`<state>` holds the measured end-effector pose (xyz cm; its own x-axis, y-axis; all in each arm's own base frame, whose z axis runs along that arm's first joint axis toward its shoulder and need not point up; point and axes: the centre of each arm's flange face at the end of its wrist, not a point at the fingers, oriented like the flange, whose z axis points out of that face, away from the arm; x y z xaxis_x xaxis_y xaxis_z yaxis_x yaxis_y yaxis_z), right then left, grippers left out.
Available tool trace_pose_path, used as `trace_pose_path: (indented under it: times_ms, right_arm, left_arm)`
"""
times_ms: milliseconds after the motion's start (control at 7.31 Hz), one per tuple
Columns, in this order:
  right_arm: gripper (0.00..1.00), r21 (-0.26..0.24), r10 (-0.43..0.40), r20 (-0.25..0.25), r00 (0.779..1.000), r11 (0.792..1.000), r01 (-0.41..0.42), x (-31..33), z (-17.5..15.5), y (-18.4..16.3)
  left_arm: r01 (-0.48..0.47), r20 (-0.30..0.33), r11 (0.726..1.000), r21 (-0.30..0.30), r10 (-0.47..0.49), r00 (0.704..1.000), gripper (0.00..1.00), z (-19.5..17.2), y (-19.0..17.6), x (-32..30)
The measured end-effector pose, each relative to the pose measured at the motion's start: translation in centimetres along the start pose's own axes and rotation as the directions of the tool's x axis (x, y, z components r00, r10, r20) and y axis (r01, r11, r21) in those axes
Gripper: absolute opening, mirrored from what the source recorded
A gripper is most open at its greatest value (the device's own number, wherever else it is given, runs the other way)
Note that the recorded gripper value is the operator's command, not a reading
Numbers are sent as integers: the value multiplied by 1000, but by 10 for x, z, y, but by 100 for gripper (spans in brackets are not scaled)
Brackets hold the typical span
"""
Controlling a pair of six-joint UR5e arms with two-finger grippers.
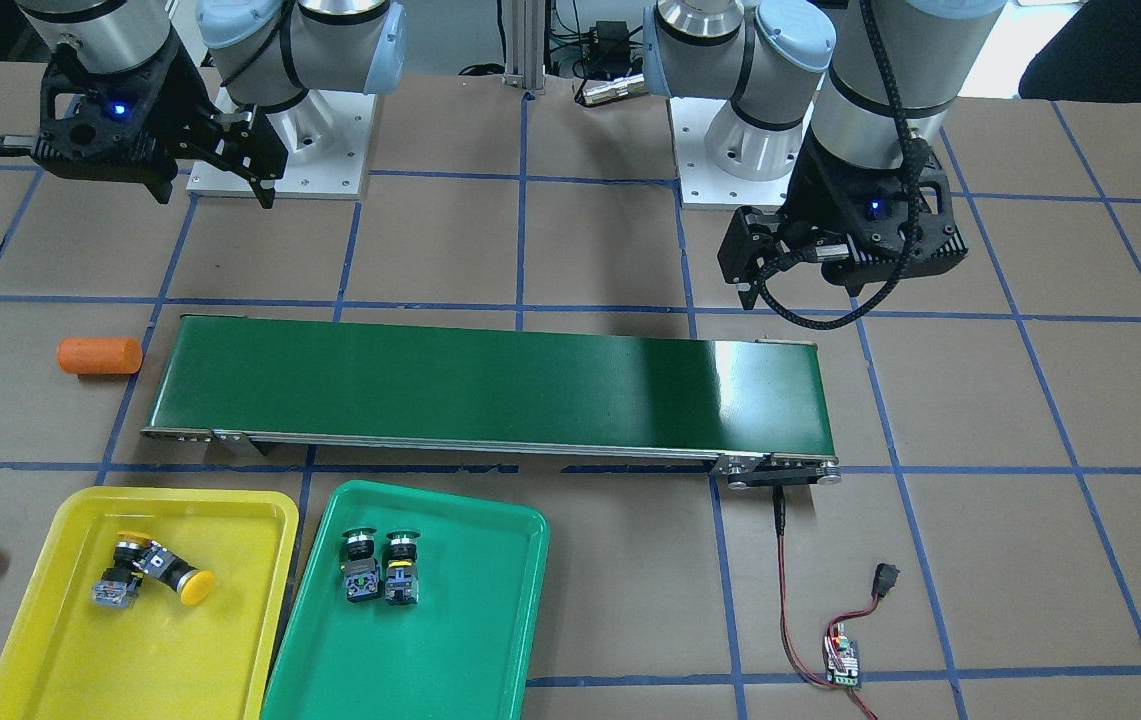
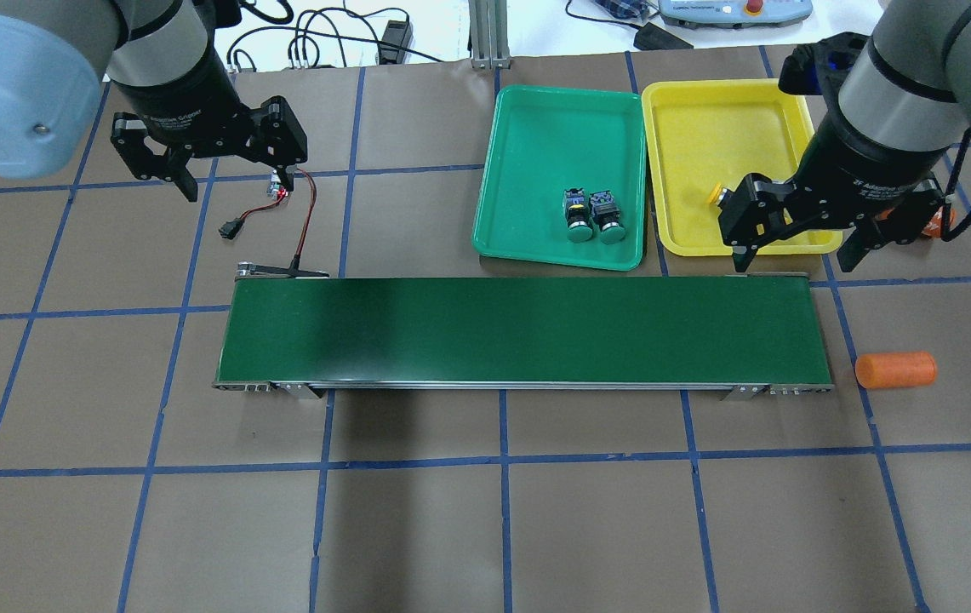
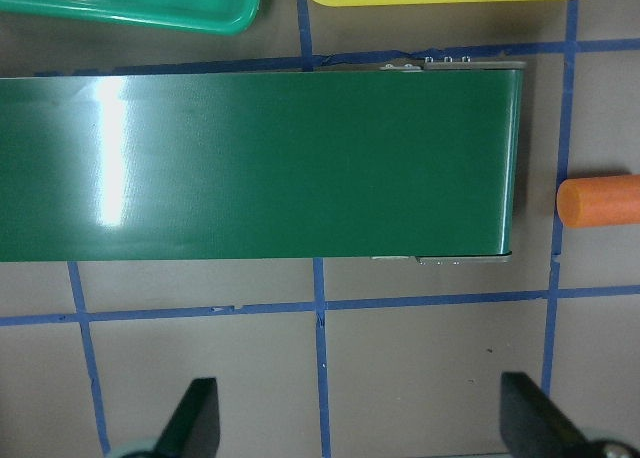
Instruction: Sort buttons by color to trays
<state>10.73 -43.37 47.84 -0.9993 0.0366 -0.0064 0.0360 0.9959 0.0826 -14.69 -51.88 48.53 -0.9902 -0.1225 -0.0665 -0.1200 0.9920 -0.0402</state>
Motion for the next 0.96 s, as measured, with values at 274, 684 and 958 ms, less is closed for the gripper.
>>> trace_pose_path:
  times_ms: [274, 684, 958]
  right_arm:
    - [100, -1, -10, 2, 1000, 1000, 10, -4, 0, 2]
    - [100, -2, -28, 3, 1000, 1000, 28, -7, 1, 2]
    - [100, -3, -39, 2, 999, 999, 39, -12, 2, 3]
  left_arm:
    - [-1, -1, 1000, 1, 1, 1000, 100, -1, 0, 0]
    - [0, -1, 1000, 3, 0, 1000, 100, -1, -1, -1]
    - [0, -2, 1000, 5, 0, 1000, 100, -2, -1, -1]
